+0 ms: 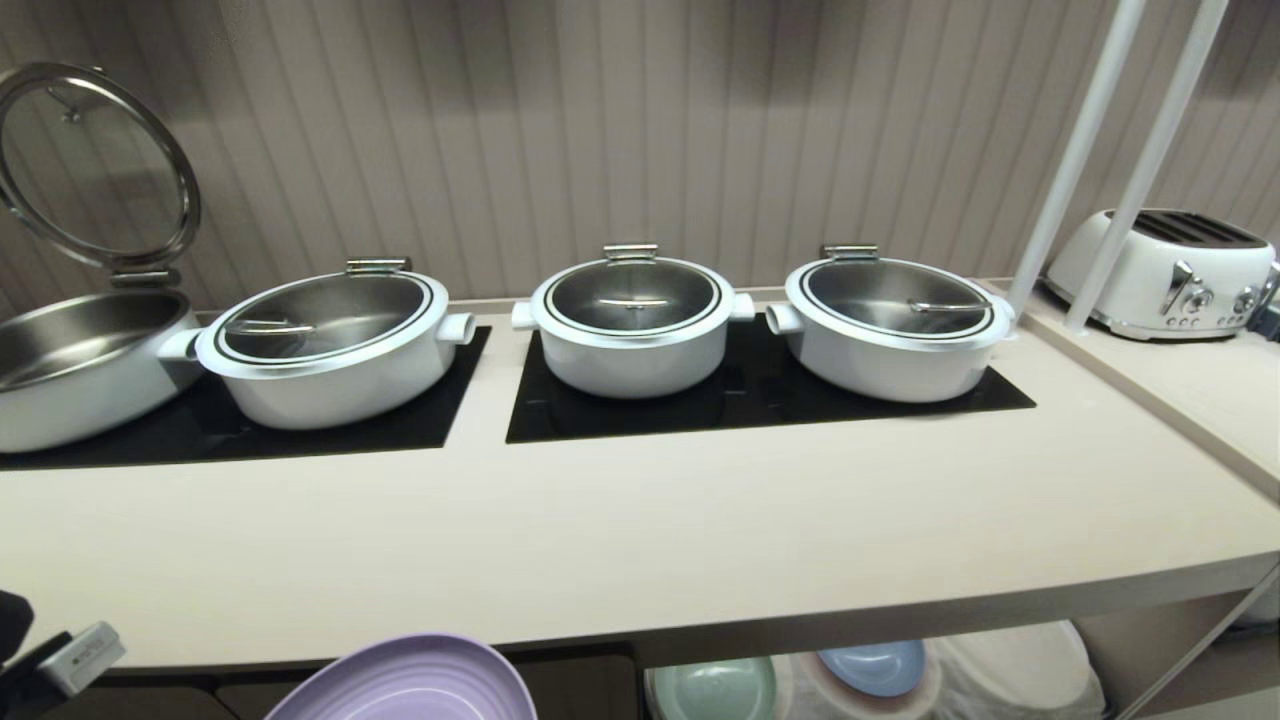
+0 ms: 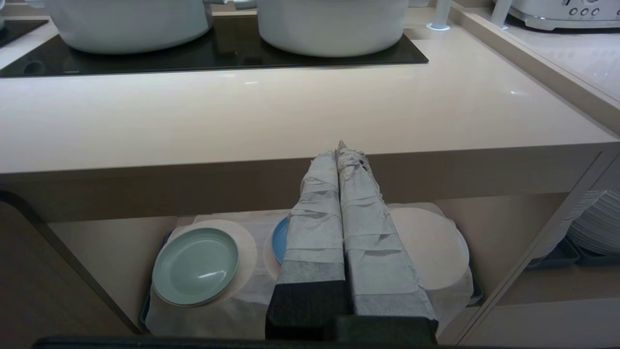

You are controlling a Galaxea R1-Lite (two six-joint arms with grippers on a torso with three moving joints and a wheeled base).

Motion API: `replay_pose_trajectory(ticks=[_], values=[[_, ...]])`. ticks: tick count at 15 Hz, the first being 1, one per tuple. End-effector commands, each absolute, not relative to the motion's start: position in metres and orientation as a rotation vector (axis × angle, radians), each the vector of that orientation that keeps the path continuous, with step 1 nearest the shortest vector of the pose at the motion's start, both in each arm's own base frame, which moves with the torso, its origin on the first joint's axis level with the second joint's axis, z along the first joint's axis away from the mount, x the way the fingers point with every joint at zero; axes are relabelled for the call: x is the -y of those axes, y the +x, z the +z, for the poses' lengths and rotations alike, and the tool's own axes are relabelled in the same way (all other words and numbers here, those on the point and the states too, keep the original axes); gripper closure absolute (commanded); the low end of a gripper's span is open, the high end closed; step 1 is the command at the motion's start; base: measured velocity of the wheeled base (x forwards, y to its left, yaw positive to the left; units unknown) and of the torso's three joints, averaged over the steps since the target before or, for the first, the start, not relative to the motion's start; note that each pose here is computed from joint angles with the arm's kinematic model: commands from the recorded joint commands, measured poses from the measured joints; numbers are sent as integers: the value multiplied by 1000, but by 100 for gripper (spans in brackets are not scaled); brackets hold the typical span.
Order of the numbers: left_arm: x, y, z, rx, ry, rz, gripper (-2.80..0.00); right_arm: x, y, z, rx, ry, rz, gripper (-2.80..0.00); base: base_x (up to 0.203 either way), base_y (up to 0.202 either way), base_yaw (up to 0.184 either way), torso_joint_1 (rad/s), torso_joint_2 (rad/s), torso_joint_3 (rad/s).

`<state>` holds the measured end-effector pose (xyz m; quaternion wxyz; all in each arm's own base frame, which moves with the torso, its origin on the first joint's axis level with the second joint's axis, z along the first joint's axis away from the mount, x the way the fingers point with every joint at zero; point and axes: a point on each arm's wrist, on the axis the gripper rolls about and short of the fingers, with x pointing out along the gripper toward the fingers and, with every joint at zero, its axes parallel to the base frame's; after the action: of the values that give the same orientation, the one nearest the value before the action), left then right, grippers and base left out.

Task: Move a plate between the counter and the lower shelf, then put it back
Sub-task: Put the plate in the cupboard

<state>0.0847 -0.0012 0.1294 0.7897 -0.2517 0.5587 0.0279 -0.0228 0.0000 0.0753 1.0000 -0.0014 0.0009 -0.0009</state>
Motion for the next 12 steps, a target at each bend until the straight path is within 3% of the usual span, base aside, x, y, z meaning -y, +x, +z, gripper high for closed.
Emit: replay_pose_trajectory(ticks=[1,12], values=[[1,84,129,-1208,-547,59,0,0,-23,75,-2,-3,-2,0,0,0,0,0,0,0],[4,83,133,-1186,-514,21,0,0,-23,75,-2,-3,-2,0,0,0,0,0,0,0]])
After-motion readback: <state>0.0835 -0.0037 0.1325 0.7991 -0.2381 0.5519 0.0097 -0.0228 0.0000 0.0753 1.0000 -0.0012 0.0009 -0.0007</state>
